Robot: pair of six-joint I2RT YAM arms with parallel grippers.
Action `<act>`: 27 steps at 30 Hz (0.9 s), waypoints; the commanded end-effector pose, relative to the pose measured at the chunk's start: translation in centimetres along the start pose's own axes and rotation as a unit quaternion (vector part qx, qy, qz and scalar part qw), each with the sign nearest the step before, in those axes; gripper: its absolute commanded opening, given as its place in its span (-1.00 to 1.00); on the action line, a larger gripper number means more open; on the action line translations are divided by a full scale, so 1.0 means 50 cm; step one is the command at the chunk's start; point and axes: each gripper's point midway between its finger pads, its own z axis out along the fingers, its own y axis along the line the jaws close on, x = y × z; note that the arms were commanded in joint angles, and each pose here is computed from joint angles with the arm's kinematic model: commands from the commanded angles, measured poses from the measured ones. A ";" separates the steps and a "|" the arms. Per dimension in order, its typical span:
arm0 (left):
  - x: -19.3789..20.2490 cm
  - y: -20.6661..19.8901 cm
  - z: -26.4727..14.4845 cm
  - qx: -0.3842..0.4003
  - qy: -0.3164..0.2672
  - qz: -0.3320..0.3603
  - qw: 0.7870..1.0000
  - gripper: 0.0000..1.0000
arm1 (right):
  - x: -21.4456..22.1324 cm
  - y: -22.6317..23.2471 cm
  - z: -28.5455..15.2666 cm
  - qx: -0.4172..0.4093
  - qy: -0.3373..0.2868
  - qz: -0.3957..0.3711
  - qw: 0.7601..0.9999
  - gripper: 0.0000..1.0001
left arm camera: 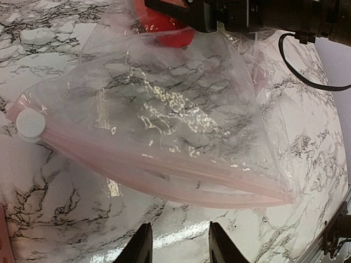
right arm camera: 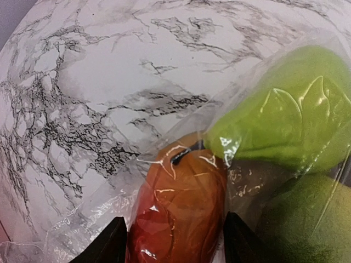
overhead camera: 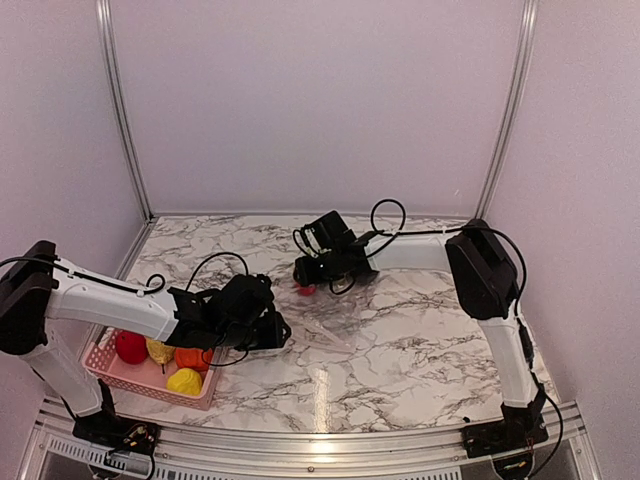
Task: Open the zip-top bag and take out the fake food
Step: Pick up the fake fruit from the zipper food storage bag.
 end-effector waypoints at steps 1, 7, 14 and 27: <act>-0.019 -0.034 0.006 0.026 -0.012 -0.004 1.000 -0.27 | 0.050 -0.010 0.015 0.017 0.041 -0.016 0.999 0.13; -0.019 -0.035 0.012 0.023 -0.012 0.000 1.000 -0.27 | 0.036 0.007 -0.015 0.000 0.041 -0.015 0.999 -0.14; -0.025 -0.030 0.018 0.018 -0.014 0.003 1.000 -0.27 | 0.021 0.040 -0.059 -0.039 0.044 0.002 0.998 -0.27; -0.042 -0.042 0.030 0.041 -0.034 -0.003 0.999 -0.31 | 0.000 0.078 -0.104 -0.092 0.041 0.039 0.994 -0.29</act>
